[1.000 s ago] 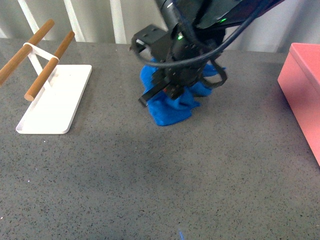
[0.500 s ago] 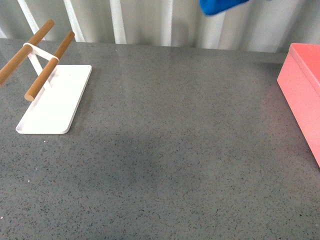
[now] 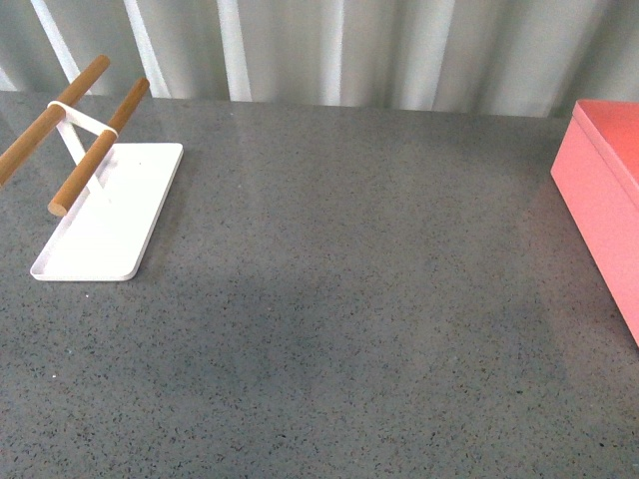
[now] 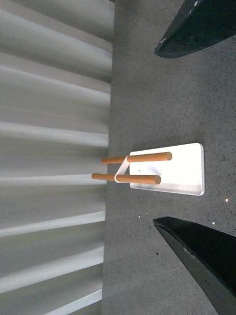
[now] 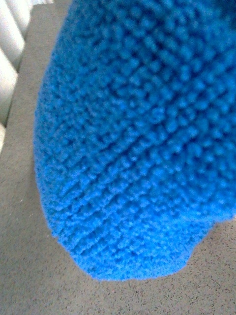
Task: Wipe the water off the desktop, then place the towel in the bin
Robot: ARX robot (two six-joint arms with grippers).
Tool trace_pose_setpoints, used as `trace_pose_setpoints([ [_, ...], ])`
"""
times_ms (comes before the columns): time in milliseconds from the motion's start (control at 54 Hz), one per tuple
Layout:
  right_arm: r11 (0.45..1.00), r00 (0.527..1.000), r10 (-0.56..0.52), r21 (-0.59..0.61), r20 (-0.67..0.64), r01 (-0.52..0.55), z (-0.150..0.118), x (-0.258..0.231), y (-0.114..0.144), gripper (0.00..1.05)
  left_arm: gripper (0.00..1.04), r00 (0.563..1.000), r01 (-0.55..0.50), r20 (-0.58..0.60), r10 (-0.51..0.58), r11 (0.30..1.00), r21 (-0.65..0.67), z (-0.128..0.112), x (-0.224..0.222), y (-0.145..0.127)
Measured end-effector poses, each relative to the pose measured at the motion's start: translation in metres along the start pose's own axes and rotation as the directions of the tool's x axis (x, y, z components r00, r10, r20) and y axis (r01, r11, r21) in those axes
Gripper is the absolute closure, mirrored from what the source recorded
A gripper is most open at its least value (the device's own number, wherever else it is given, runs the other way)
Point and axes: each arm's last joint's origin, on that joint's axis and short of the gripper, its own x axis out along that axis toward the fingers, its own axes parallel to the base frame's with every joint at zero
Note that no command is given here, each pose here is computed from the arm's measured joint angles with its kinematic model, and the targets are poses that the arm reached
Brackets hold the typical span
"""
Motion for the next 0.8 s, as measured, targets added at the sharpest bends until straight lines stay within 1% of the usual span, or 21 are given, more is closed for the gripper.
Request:
trace_pose_setpoints([
  [56, 0.999, 1.000, 0.001, 0.041, -0.030, 0.000, 0.002, -0.001, -0.005, 0.99, 0.07, 1.000, 0.000, 0.000, 0.000, 1.000, 0.000, 0.000, 0.000, 0.000],
  [130, 0.997, 0.999, 0.008, 0.081, -0.034, -0.005, 0.003, -0.006, -0.007, 0.99, 0.07, 1.000, 0.000, 0.000, 0.000, 1.000, 0.000, 0.000, 0.000, 0.000],
  [241, 0.995, 0.999, 0.012, 0.101, -0.032, -0.009, 0.004, -0.006, -0.004, 0.99, 0.07, 1.000, 0.000, 0.000, 0.000, 1.000, 0.000, 0.000, 0.000, 0.000],
  [389, 0.995, 0.999, 0.041, 0.093, -0.036, -0.037, -0.002, 0.000, 0.006, 0.99, 0.07, 1.000, 0.000, 0.000, 0.000, 1.000, 0.000, 0.000, 0.000, 0.000],
  [593, 0.997, 0.998, 0.032, 0.076, -0.054, -0.027, -0.015, 0.017, 0.013, 0.99, 0.07, 1.000, 0.000, 0.000, 0.000, 1.000, 0.000, 0.000, 0.000, 0.000],
  [685, 0.997, 0.998, 0.028, 0.072, -0.062, -0.023, -0.022, 0.027, 0.011, 0.99, 0.07, 1.000, 0.000, 0.000, 0.000, 1.000, 0.000, 0.000, 0.000, 0.000],
  [796, 0.997, 0.998, 0.018, 0.079, -0.053, -0.014, -0.024, 0.035, 0.002, 0.99, 0.07, 1.000, 0.000, 0.000, 0.000, 1.000, 0.000, 0.000, 0.000, 0.000],
])
